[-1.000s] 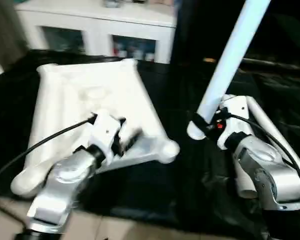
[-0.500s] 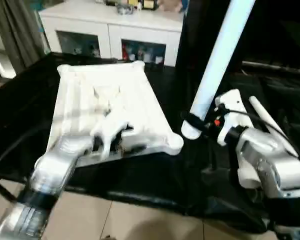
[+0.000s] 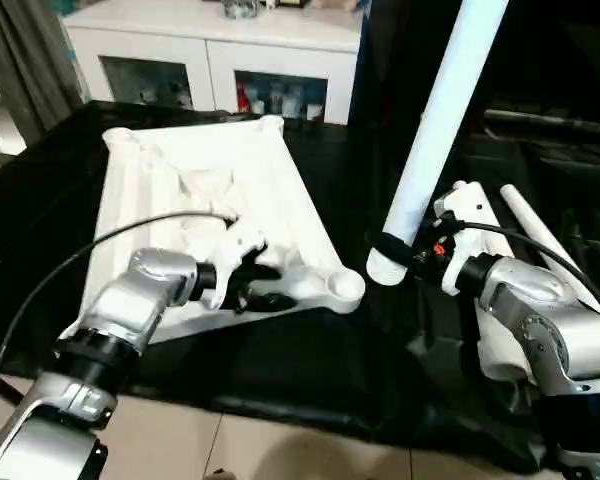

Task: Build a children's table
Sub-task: Insert table leg to table base

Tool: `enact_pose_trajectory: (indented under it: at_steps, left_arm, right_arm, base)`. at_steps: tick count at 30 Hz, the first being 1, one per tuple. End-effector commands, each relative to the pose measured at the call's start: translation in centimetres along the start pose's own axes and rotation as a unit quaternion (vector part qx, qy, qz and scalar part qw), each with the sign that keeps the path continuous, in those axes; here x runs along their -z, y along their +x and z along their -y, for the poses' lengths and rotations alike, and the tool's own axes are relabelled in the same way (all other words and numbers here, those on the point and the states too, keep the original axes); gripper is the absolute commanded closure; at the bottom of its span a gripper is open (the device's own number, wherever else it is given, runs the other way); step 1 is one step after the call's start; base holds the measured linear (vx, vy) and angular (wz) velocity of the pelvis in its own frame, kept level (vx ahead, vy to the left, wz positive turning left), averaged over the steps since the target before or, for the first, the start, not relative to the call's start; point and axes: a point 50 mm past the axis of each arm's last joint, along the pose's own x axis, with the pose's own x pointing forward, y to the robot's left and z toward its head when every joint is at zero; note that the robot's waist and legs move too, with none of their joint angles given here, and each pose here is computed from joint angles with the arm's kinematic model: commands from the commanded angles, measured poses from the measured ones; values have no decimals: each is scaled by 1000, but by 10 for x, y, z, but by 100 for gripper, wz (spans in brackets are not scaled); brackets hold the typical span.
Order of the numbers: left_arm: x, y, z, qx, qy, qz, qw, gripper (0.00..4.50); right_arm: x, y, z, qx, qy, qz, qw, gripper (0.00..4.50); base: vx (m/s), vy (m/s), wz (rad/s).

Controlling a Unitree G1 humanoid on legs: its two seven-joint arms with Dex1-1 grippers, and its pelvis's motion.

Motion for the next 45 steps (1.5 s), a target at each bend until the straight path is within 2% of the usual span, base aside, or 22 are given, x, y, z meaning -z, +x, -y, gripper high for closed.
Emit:
enact_pose_trajectory:
  at_steps: [1,8,11,15,24,25,29,31,32,34,36,39,45]
  left_arm:
    - [-1,0,0,5,16,-17,1000,162]
    - [9,1,0,3,12,-38,999,223]
    - [10,-1,-2,2,12,-36,999,231]
    - [10,-6,-2,6,13,-38,999,271]
    - [17,-8,1,12,15,-53,998,329]
    - [17,-8,1,12,15,-53,998,347]
    - [16,-7,0,9,21,-42,999,376]
    - [15,-7,0,10,22,-35,999,393]
    - [13,-6,0,9,24,-27,999,407]
    - [13,-5,0,9,24,-25,999,407]
    - [13,-2,4,11,24,-16,1000,434]
    - [12,0,5,9,23,-5,1000,446]
    - [11,3,9,9,22,15,1000,450]
  right_arm:
    - [-3,-1,-2,-7,-5,1,1000,257]
    - [-2,-1,-1,-8,-5,0,1000,257]
    - [-2,0,-2,-9,-5,0,1000,257]
    - [-2,0,-4,-13,-1,-1,1000,257]
    - [-1,5,-7,-20,9,5,1000,257]
    - [-1,5,-7,-20,10,6,1000,257]
    - [0,9,-10,-29,35,14,999,259]
    - [1,11,-11,-33,56,18,998,259]
    - [4,14,-12,-40,80,20,996,259]
    - [4,14,-12,-42,85,20,995,259]
    - [16,23,-13,-54,104,-1,993,259]
    - [20,27,-12,-56,97,-9,994,259]
    - [18,36,-3,-43,102,-2,994,259]
  base:
    - [60,-6,-1]
    - [24,0,1]
    - [0,0,0]
    - [0,0,0]
    - [0,0,0]
    - [0,0,0]
    - [0,0,0]
    - [0,0,0]
    - [0,0,0]
    - [0,0,0]
    - [0,0,0]
    - [0,0,0]
    - [0,0,0]
